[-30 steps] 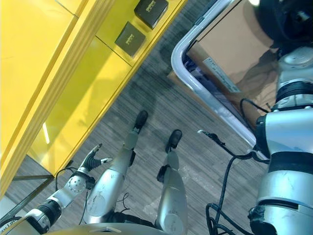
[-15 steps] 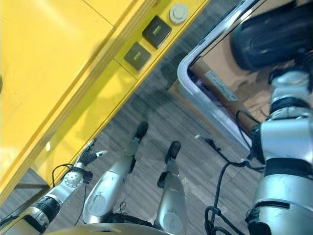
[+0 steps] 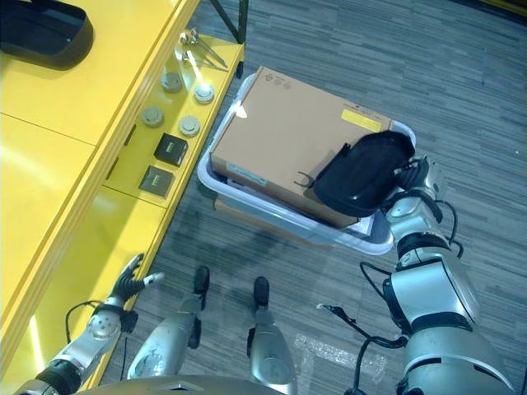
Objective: Move parts from the plastic box to the shelf.
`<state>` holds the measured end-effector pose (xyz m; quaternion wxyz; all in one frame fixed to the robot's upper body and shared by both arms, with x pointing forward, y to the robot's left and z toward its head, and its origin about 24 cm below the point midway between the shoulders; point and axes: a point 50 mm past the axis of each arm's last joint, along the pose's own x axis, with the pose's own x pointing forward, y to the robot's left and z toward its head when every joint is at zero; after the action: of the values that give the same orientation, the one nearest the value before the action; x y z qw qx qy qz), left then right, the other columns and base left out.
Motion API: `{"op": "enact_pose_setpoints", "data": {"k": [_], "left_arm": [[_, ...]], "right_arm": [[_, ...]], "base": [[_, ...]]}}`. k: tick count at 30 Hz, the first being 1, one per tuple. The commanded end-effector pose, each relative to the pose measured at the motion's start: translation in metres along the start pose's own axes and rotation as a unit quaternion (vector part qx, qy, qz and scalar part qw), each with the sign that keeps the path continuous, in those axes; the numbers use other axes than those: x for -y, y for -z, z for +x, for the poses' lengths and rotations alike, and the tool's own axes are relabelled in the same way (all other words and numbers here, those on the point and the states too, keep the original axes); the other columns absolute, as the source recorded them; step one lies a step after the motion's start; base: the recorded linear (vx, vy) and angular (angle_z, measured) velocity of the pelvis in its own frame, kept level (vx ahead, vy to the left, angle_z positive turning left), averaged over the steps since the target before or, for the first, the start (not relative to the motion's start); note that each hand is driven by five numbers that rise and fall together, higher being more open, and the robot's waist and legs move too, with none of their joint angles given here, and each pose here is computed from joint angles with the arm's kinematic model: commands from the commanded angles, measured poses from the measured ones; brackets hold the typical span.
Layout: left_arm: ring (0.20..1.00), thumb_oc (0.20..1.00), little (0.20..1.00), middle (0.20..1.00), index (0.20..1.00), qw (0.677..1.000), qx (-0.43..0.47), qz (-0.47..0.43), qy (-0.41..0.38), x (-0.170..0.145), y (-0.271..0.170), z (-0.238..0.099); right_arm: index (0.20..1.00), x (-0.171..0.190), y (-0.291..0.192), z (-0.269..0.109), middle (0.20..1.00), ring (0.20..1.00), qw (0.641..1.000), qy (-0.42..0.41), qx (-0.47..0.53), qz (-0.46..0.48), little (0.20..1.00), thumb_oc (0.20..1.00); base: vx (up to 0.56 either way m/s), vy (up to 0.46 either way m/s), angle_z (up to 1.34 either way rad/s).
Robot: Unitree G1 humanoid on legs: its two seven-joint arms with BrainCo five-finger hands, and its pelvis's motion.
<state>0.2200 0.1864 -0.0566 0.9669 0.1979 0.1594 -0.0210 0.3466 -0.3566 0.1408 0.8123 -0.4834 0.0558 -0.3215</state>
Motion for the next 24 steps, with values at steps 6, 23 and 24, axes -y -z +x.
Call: {"op": "enact_pose_setpoints", "data": {"k": [6,23,24], "left_arm": [[1.0,1.0,1.0,1.0,1.0,0.989,0.143,-0.017,-0.014,-0.016,-0.068,0.022],[1.0,1.0,1.0,1.0,1.0,0.956,0.271,-0.088,0.07,-0.005,-0.196,0.065],[1.0,1.0,1.0,1.0,1.0,0.955,0.259,-0.117,0.08,0.001,-0.195,0.067]], "right_arm": [[0.2,0.042,-0.07,0.018,0.2,0.2,0.978,0.091,0.171,-0.073,0.2,0.2],[0.2,0.062,-0.135,-0.009,0.2,0.2,0.896,0.109,0.392,-0.177,0.2,0.2],[0.2,0.063,-0.14,-0.012,0.2,0.2,0.893,0.112,0.402,-0.171,0.2,0.2]], "base": [[0.02,-0.074,-0.07],[0.06,-0.048,0.11],[0.11,-0.048,0.02]]}}
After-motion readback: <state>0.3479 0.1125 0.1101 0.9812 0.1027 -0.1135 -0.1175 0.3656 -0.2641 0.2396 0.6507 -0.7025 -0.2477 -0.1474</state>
